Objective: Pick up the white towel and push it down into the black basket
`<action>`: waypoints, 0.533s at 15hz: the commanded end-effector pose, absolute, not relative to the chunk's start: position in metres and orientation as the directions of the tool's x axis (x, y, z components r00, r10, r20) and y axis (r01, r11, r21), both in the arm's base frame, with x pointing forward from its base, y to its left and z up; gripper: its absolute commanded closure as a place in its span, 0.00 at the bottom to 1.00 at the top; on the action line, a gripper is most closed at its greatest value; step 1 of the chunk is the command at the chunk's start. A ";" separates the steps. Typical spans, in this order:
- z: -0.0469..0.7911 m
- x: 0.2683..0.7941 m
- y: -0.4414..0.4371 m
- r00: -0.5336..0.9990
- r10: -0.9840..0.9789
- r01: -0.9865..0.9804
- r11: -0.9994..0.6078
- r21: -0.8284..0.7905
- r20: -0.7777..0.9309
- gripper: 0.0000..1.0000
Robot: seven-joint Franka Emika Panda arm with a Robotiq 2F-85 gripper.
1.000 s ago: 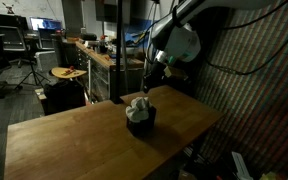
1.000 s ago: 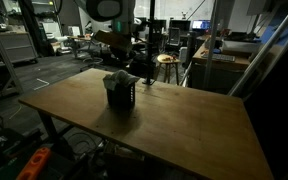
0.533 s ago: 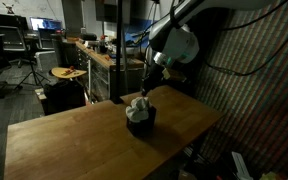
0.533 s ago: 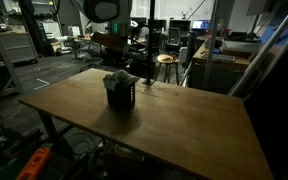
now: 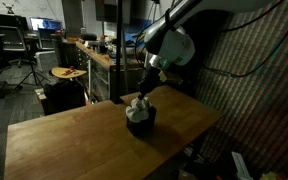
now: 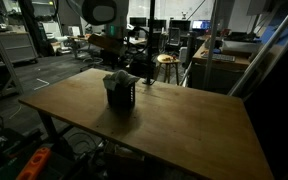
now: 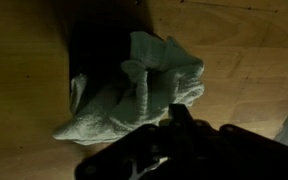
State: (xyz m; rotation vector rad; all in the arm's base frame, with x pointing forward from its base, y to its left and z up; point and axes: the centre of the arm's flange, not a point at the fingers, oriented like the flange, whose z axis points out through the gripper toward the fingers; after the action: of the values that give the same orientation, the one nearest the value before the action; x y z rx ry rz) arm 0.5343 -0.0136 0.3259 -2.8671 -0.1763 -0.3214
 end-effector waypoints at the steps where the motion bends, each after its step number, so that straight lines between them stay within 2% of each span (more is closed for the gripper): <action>1: 0.325 0.549 -0.018 0.966 0.107 0.160 -0.962 -0.222 0.233 0.97; 8: 0.289 0.565 -0.042 0.972 0.103 0.151 -0.962 -0.228 0.210 0.96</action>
State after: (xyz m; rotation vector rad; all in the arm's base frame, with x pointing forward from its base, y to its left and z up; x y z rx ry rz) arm 0.5490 -0.0306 0.2991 -2.8735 -0.1599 -0.2803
